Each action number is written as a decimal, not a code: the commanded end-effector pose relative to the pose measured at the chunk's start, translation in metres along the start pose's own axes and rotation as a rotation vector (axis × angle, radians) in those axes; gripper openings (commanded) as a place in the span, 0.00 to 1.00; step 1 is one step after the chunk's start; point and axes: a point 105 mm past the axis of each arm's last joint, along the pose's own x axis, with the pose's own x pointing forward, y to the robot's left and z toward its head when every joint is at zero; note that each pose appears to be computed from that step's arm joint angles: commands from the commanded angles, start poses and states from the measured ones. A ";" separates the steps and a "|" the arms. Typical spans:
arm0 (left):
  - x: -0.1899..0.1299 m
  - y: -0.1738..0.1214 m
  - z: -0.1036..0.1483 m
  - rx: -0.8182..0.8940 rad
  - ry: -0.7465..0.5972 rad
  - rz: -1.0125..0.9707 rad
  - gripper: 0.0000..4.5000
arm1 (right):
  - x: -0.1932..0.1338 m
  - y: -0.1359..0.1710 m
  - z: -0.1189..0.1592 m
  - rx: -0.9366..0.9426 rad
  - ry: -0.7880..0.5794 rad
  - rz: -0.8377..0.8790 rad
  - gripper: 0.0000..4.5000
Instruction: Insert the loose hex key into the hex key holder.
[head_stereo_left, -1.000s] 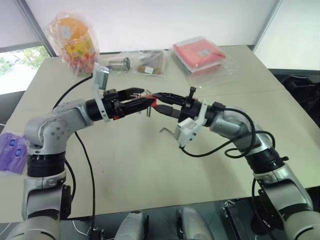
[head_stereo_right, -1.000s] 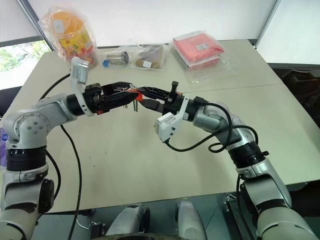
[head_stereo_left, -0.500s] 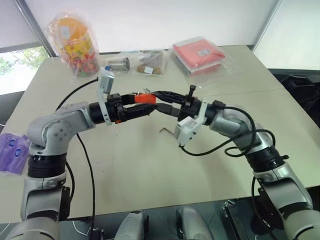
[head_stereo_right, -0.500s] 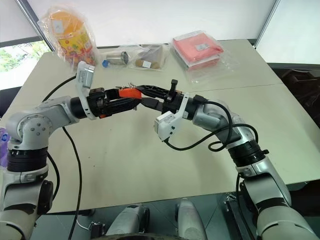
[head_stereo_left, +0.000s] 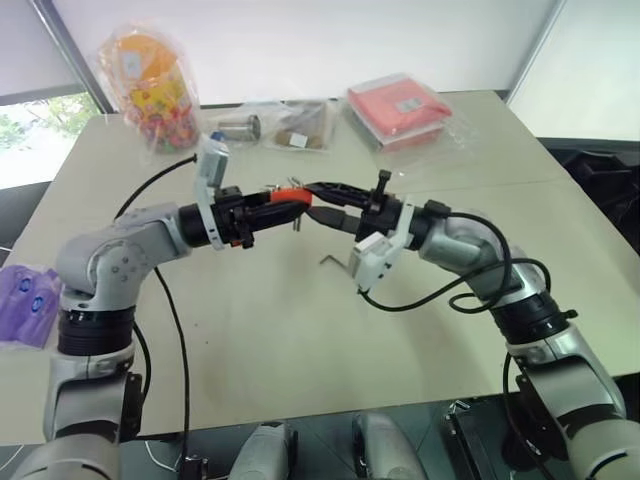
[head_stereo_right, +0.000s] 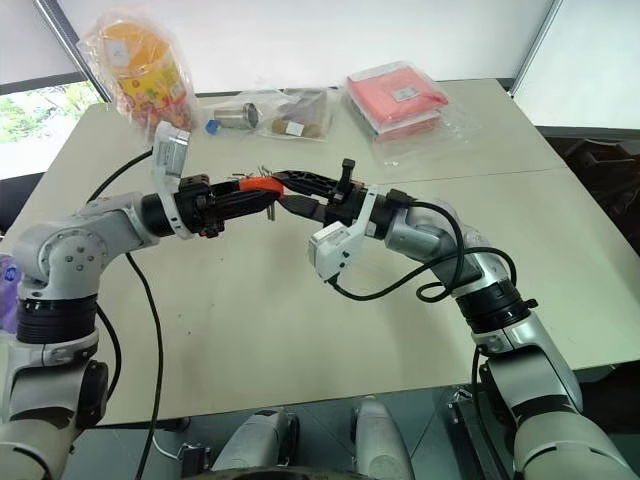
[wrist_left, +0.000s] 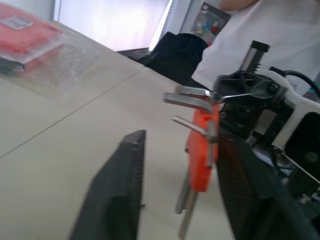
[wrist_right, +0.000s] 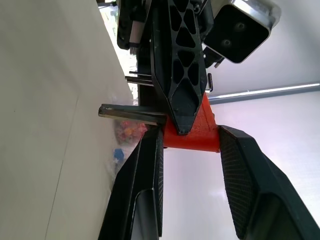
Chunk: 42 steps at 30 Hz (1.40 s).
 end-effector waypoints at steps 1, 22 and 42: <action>-0.001 0.001 0.012 0.052 -0.029 0.021 0.01 | 0.002 -0.011 0.013 -0.035 -0.055 -0.029 0.23; 0.004 -0.004 0.008 0.058 -0.018 -0.006 0.00 | -0.005 0.015 0.012 0.000 -0.062 0.117 0.76; -0.021 -0.001 0.008 0.209 -0.005 0.141 0.00 | -0.048 0.065 -0.030 1.103 0.450 0.248 0.99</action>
